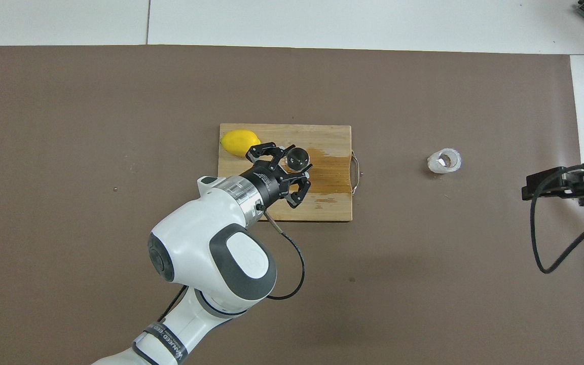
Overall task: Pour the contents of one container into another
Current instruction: 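Carry the dark cup with the left gripper onto the wooden board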
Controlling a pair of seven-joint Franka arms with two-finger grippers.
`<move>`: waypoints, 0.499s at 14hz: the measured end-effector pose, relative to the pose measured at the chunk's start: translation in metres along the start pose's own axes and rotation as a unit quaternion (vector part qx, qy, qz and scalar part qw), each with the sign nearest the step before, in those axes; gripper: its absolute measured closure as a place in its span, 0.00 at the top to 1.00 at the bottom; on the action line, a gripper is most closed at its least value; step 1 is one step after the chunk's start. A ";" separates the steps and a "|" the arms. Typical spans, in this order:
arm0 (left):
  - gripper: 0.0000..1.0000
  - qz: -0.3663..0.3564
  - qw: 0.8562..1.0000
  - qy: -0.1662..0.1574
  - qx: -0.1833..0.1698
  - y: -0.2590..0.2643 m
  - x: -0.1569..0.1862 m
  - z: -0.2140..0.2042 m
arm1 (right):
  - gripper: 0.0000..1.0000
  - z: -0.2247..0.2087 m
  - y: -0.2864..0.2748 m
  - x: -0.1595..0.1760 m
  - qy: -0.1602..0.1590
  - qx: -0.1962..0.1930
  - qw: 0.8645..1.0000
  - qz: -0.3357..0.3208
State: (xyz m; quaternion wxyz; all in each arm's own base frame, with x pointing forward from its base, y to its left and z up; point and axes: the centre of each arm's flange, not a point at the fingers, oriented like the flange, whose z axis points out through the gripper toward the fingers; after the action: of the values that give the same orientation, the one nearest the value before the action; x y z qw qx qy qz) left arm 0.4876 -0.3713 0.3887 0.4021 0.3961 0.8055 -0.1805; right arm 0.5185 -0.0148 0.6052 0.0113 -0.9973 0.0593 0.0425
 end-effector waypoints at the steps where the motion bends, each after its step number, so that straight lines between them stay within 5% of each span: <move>1: 0.52 0.003 1.000 0.003 -0.001 -0.005 0.002 0.005 | 1.00 0.000 0.000 0.000 0.000 0.000 1.000 0.000; 7: 0.52 0.022 1.000 0.017 -0.006 -0.047 0.011 0.030 | 1.00 0.000 0.000 0.000 0.000 0.000 1.000 0.000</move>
State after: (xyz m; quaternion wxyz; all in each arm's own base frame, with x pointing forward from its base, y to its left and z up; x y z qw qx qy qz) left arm 0.4615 -0.4135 0.3607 0.3944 0.4146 0.8044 -0.1595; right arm 0.5185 -0.0148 0.6052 0.0113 -0.9973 0.0593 0.0425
